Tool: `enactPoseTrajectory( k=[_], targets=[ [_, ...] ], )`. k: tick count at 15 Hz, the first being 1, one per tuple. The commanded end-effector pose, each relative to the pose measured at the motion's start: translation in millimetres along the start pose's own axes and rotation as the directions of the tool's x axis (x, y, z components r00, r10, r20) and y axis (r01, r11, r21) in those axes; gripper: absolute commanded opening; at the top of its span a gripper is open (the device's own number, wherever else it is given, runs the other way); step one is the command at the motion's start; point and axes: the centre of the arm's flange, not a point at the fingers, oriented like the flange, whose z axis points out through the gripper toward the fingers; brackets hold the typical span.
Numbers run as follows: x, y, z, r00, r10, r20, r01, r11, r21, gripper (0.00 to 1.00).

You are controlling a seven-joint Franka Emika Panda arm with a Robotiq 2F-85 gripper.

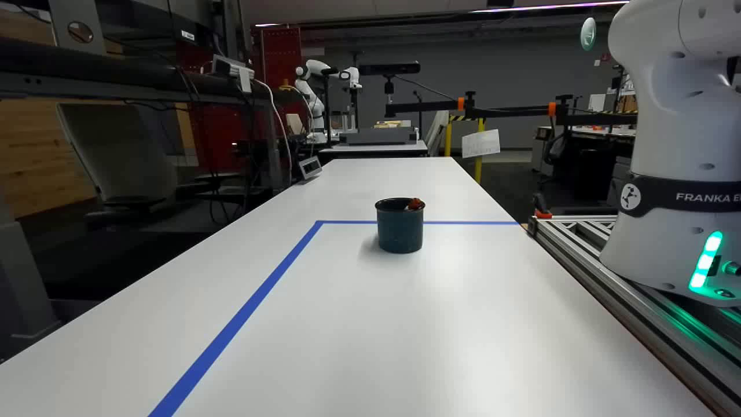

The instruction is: Remove the marker from the dark green mug.

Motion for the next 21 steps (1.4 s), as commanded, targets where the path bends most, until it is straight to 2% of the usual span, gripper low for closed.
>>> enactPoseTrajectory(
  k=[1,6,8,10,13,17,18,21],
  targets=[
    [0,0,0,1.0,0.0,0.0,0.0,1.0,0.0,1.0],
    [0,0,0,1.0,0.0,0.0,0.0,1.0,0.0,1.0],
    [-7,7,7,0.996,0.092,-0.015,-0.093,0.991,-0.094,1.0],
    [-17,19,25,0.983,0.176,-0.048,-0.181,0.973,-0.141,1.0],
    [-39,38,52,0.952,0.294,-0.085,-0.305,0.929,-0.207,1.0],
    [-58,62,57,0.889,0.401,-0.222,-0.444,0.873,-0.203,1.0],
    [-8,25,28,0.926,0.352,-0.133,-0.374,0.903,-0.213,1.0],
    [-9,28,18,0.905,0.388,-0.175,-0.419,0.886,-0.199,1.0]
  ],
)
